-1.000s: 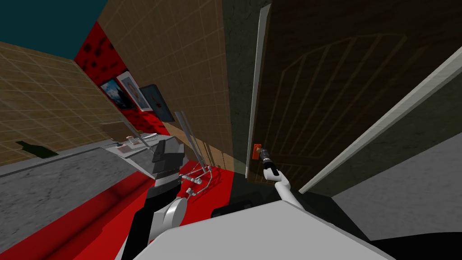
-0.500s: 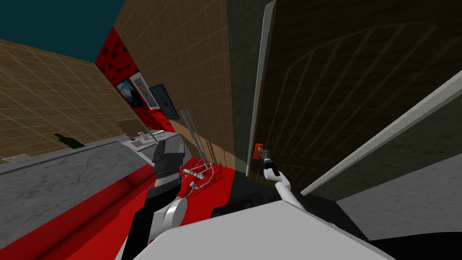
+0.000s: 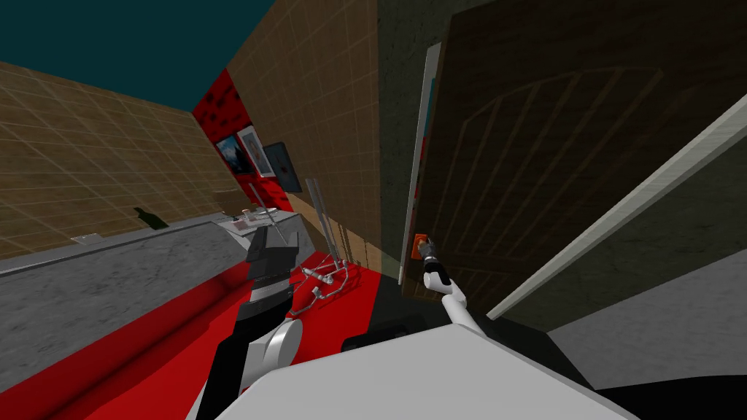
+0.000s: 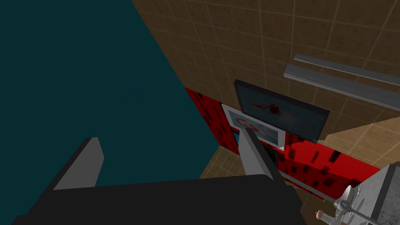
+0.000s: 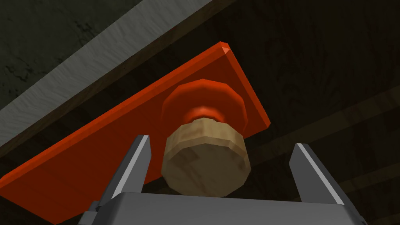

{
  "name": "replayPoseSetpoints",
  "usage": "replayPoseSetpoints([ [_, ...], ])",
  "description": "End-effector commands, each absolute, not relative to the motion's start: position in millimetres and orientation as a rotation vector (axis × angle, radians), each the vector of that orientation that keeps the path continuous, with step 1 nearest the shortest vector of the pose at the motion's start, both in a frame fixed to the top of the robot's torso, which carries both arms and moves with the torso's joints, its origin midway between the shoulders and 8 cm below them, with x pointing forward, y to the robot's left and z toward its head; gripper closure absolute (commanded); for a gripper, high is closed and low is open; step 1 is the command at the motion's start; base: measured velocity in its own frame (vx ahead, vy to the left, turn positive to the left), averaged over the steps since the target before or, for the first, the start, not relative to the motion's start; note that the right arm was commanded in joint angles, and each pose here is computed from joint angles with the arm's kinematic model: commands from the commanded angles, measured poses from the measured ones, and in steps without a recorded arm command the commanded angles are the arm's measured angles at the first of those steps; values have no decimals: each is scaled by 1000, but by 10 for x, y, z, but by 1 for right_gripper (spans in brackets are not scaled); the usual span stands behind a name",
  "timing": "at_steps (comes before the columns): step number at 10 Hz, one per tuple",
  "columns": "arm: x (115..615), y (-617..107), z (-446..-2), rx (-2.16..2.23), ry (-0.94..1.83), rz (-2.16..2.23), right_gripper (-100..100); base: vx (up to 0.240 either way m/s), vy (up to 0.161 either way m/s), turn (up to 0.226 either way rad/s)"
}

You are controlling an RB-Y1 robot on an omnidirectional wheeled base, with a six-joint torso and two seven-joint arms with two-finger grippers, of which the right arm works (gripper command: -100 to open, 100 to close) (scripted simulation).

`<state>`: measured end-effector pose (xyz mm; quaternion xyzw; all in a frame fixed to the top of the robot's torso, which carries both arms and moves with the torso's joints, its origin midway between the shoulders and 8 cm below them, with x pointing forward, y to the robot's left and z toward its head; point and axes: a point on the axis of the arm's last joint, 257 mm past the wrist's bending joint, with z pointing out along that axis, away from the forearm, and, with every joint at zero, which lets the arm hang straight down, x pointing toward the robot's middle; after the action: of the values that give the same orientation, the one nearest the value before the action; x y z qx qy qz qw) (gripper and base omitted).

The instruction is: Pull the door open

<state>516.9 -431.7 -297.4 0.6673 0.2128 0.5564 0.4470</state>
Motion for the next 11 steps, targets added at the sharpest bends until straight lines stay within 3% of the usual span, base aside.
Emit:
replayPoseSetpoints([
  [1,5177,-4275,-2982,1694,453,1437,-100,-50,17,40],
  [11,5153,-4116,-2976,1885,-43,1751,-100,-68,-16,50],
])
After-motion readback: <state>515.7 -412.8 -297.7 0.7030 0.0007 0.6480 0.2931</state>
